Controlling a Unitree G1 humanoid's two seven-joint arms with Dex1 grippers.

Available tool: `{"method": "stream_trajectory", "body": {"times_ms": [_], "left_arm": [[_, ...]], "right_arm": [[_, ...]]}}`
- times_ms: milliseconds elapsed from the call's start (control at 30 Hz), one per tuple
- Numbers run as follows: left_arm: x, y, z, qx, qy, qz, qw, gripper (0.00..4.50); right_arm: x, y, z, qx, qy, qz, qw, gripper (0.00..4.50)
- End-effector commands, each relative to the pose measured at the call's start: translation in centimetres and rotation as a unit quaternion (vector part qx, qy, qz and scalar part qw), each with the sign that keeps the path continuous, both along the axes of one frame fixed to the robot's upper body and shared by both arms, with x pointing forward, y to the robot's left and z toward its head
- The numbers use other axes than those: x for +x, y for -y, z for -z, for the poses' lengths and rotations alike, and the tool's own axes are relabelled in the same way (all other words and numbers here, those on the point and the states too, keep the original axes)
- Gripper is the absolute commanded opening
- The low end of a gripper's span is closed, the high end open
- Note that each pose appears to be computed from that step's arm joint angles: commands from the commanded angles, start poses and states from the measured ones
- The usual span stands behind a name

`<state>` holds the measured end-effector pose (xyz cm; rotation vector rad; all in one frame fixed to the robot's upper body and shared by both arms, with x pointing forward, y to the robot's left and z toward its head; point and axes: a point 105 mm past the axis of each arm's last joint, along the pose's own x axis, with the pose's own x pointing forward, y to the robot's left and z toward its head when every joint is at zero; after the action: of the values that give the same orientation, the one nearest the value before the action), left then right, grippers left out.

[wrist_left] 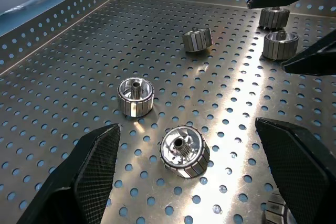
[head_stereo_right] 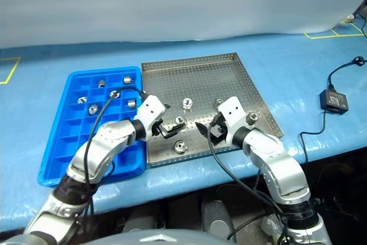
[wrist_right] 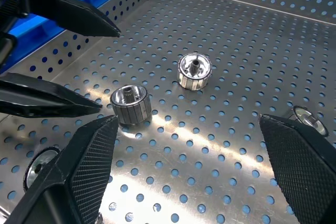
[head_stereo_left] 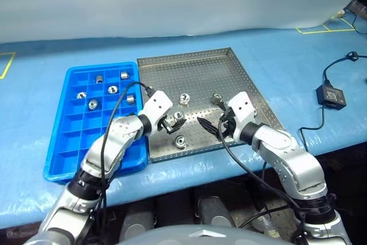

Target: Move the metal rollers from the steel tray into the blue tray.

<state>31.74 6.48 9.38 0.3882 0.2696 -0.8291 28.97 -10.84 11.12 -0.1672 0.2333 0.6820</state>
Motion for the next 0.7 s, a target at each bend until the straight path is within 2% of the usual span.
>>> {"method": "stream_trajectory", "body": {"times_ms": [33, 200, 333, 467, 533, 633, 700], "left_arm": [[1.2, 0.1, 0.1, 0.037, 0.006, -0.001, 0.999, 4.46], [2.3, -0.2, 1.7, 0.097, -0.011, -0.008, 0.995, 4.46], [2.3, 0.0, 2.4, 0.103, -0.031, -0.007, 0.994, 3.58], [1.9, 0.6, 2.8, 0.084, -0.05, 0.003, 0.995, 3.58], [1.8, 0.7, 2.7, 0.073, -0.052, 0.002, 0.996, 3.24], [1.9, 0.3, 2.6, 0.073, -0.049, -0.007, 0.996, 2.38], [1.9, 0.1, 2.5, 0.072, -0.046, -0.01, 0.996, 2.38]], "right_arm": [[-0.6, -0.4, -1.7, 0.005, 0.038, -0.013, 0.999, 4.5], [-1.2, -0.3, -1.7, 0.008, 0.04, -0.003, 0.999, 4.5], [-1.3, -0.2, -1.7, 0.004, 0.044, 0.003, 0.999, 4.5], [-1.3, -0.2, -1.8, 0.008, 0.047, 0.006, 0.999, 4.5], [-1.2, -0.4, -1.8, 0.009, 0.047, 0.002, 0.999, 4.5], [-1.1, -0.6, -1.8, 0.01, 0.048, 0.001, 0.999, 4.5], [-1.0, -0.6, -1.8, 0.011, 0.048, 0.0, 0.999, 4.5]]}}
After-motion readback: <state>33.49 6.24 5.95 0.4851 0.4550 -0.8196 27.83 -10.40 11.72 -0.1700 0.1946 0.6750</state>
